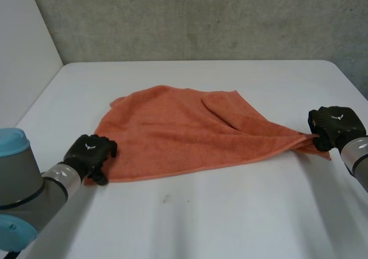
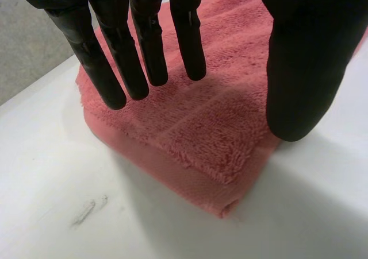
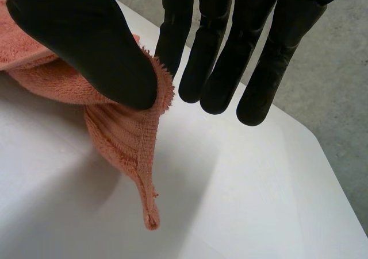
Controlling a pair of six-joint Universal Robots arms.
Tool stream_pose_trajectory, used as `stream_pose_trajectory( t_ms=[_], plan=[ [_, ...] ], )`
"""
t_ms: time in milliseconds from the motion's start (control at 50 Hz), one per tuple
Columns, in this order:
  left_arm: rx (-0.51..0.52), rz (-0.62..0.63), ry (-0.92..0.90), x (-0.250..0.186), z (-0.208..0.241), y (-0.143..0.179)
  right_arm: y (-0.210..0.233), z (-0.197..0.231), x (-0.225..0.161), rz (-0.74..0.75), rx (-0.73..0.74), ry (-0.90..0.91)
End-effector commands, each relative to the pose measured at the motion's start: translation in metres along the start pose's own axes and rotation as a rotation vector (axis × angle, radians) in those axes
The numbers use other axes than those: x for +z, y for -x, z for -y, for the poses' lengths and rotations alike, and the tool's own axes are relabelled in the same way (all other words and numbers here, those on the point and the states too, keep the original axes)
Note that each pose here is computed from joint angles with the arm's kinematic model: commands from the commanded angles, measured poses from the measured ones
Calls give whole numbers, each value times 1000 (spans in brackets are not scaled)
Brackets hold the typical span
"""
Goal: Fold the laundry
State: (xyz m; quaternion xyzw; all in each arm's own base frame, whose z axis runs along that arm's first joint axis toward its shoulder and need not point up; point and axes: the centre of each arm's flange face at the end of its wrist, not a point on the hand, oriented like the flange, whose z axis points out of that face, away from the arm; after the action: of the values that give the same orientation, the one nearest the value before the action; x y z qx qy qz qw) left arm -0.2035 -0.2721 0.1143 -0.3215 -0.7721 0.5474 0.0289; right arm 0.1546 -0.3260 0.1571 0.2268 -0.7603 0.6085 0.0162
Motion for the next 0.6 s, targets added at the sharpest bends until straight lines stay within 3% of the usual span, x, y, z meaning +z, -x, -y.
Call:
stream_pose_trajectory(
  t_ms=[20, 600],
  plan=[
    [-4, 14, 2, 9, -3, 6, 0, 0, 0, 1, 0, 0],
    [23, 86, -103, 21, 16, 25, -2, 5, -1, 4, -28, -12]
  ],
)
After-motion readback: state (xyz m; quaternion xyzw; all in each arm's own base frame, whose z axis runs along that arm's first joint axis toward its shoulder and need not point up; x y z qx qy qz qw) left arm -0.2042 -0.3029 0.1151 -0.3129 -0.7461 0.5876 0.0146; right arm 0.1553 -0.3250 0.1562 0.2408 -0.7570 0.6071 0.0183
